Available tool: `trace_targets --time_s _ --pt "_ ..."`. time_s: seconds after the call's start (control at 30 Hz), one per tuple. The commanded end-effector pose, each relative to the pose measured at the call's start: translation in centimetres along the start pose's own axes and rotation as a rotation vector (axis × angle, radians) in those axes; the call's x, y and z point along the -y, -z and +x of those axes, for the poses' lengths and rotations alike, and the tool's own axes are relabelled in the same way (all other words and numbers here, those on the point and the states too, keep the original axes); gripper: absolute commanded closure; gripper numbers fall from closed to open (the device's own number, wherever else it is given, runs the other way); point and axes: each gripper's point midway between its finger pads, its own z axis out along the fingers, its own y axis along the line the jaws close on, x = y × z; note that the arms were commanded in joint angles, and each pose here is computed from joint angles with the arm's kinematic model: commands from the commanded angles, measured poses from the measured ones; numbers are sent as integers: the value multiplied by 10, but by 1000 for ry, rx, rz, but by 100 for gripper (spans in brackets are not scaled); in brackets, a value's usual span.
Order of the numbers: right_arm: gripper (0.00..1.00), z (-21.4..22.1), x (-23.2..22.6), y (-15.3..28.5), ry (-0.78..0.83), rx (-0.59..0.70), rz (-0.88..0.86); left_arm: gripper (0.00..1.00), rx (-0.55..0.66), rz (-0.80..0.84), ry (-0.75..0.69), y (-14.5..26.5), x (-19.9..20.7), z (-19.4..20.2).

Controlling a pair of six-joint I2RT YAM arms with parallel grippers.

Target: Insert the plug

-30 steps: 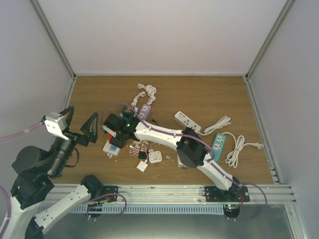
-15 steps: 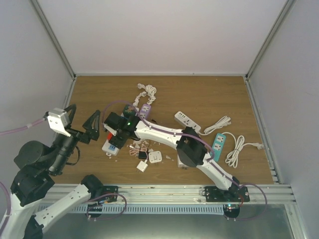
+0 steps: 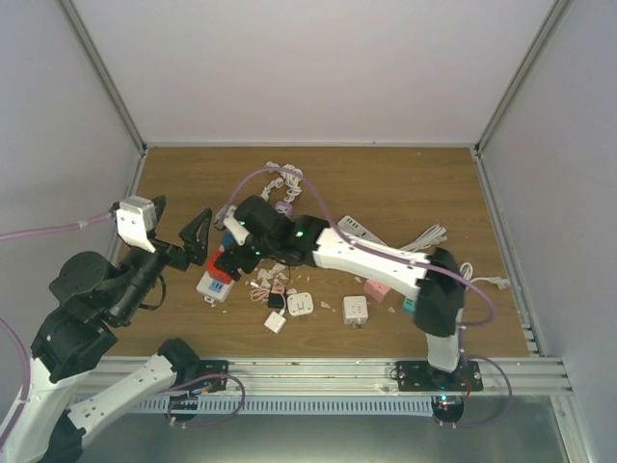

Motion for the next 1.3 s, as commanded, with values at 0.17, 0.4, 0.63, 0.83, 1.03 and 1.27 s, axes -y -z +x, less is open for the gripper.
trace_targets --time_s 0.17,0.4,0.63,0.83,1.03,1.27 --pt "6 23 104 86 -288 225 391 1 -28 60 -16 -10 14 6" --pt "7 89 163 144 -530 253 595 1 -134 104 8 -33 26 44" --pt "6 167 178 165 -658 166 686 1 -195 258 36 -50 55 86" --pt "12 247 168 154 -793 -20 714 1 -231 264 66 -69 59 114" --pt "25 278 139 139 -836 -137 623 2 -294 304 80 -89 71 138" --pt "25 293 117 119 -841 -235 624 2 -304 265 60 -100 66 152"
